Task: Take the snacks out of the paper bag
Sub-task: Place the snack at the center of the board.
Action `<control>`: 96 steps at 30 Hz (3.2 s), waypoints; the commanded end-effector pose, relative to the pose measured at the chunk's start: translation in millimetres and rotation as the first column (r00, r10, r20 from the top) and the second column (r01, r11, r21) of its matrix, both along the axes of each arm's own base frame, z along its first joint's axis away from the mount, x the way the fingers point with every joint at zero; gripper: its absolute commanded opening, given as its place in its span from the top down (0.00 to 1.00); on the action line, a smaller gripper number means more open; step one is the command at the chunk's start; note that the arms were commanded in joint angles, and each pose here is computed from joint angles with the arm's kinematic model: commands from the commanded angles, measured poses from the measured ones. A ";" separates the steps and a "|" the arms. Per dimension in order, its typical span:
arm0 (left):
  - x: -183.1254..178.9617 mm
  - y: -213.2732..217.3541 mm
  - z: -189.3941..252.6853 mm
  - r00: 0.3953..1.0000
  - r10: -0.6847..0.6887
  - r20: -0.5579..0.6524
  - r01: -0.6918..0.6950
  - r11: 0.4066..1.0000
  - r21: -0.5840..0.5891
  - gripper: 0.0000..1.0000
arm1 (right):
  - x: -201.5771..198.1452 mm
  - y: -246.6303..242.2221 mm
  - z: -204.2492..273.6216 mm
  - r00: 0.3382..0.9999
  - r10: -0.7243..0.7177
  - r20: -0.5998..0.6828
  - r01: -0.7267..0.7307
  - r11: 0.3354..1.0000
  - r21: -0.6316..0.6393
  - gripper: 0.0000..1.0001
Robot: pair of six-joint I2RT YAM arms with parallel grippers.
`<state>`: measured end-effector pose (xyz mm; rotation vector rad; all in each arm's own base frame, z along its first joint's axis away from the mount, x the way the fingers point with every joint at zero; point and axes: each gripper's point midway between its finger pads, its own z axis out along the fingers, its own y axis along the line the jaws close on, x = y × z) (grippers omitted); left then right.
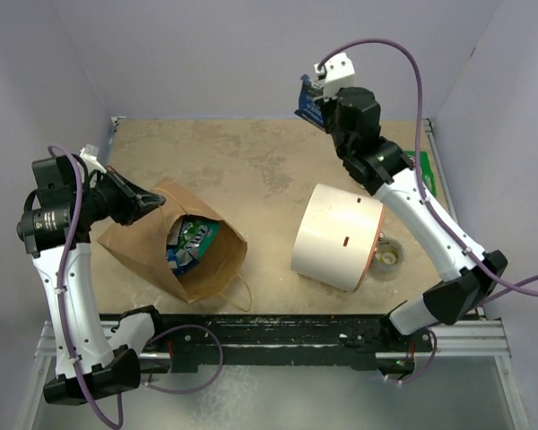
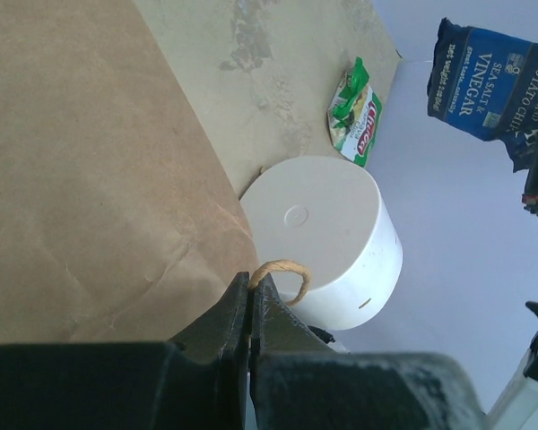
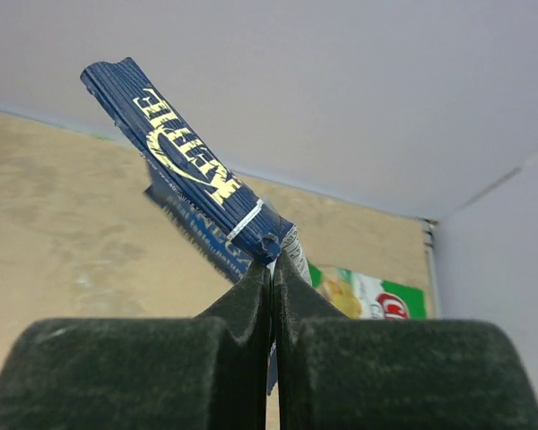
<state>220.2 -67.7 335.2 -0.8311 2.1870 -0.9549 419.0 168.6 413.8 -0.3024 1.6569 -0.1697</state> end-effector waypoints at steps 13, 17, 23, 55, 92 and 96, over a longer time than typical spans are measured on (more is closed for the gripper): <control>48.5 5.7 18.0 0.978 -0.161 0.134 0.129 0.966 0.223 1.00 | 53.9 -228.1 -116.1 0.840 -0.533 -0.103 0.516 0.843 -0.154 1.00; 53.9 -1.6 21.5 0.965 -0.215 0.148 0.174 0.952 0.250 1.00 | 48.2 -279.0 -137.3 0.755 -0.644 -0.122 0.613 0.760 -0.215 1.00; 58.6 -3.6 20.2 0.958 -0.248 0.141 0.199 0.936 0.292 1.00 | 55.3 -303.8 -158.1 0.703 -0.699 -0.131 0.649 0.706 -0.282 1.00; 50.6 -2.0 11.8 0.965 -0.239 0.105 0.198 0.932 0.305 1.00 | 69.5 -226.1 -270.6 0.632 -0.540 -0.556 0.584 0.804 -0.117 1.00; -11.1 -35.4 29.1 0.974 -0.186 0.133 0.180 0.982 0.051 1.00 | -13.7 -110.4 -95.1 0.960 -0.033 -0.278 0.120 0.946 0.302 0.32; -13.3 -39.5 34.6 0.971 -0.179 0.159 0.178 0.984 0.016 1.00 | -43.9 -50.0 -60.9 0.964 0.183 -0.194 -0.099 0.922 0.374 0.32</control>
